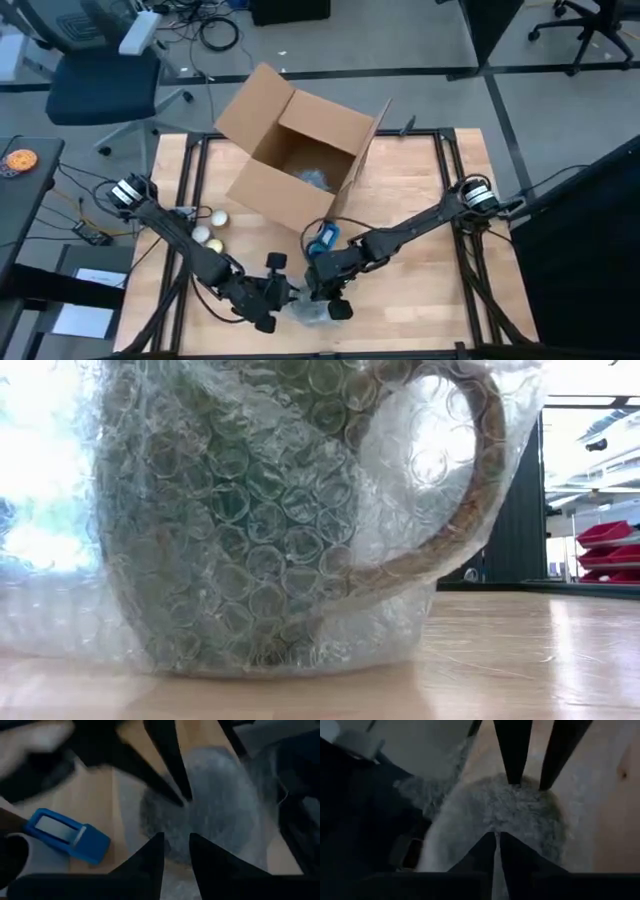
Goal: Wrap mug
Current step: Wrap the brown mug with the bubble wrap on the table
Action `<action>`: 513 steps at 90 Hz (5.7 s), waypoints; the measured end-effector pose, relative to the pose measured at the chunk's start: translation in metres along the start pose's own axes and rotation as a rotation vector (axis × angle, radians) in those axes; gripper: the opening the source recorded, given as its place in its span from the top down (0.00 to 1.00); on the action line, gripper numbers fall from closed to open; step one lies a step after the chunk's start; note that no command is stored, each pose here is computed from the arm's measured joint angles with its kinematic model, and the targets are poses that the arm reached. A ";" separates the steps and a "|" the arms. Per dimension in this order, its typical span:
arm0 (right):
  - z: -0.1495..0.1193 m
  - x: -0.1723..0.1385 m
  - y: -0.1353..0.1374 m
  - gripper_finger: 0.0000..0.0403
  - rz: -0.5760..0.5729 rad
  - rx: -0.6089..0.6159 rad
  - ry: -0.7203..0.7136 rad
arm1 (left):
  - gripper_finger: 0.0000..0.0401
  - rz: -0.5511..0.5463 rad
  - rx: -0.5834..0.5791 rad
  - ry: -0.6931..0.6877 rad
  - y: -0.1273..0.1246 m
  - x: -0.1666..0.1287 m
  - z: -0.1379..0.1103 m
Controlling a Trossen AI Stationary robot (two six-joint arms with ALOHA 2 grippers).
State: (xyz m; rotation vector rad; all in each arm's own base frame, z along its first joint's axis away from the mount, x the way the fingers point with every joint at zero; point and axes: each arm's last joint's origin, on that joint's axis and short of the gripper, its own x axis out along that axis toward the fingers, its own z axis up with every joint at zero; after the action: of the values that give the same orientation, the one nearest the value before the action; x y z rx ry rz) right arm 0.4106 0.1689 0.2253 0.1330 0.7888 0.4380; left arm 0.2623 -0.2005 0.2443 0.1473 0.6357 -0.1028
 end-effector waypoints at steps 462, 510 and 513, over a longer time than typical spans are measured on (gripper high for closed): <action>0.044 -0.007 0.083 1.00 0.009 0.001 0.145 | 1.00 0.511 -0.268 0.270 0.026 -0.055 -0.067; 0.057 -0.055 0.053 1.00 -0.647 -0.065 0.025 | 1.00 0.659 -0.196 0.042 0.030 -0.056 -0.060; 0.056 -0.046 0.045 1.00 -0.654 -0.062 0.026 | 1.00 0.663 -0.194 0.036 0.030 -0.056 -0.060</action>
State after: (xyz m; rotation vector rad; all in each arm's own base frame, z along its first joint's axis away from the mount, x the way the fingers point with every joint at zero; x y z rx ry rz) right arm 0.4070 0.1928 0.3073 -0.1887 0.7952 -0.1564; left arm 0.1869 -0.1579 0.2333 0.1659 0.6017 0.6003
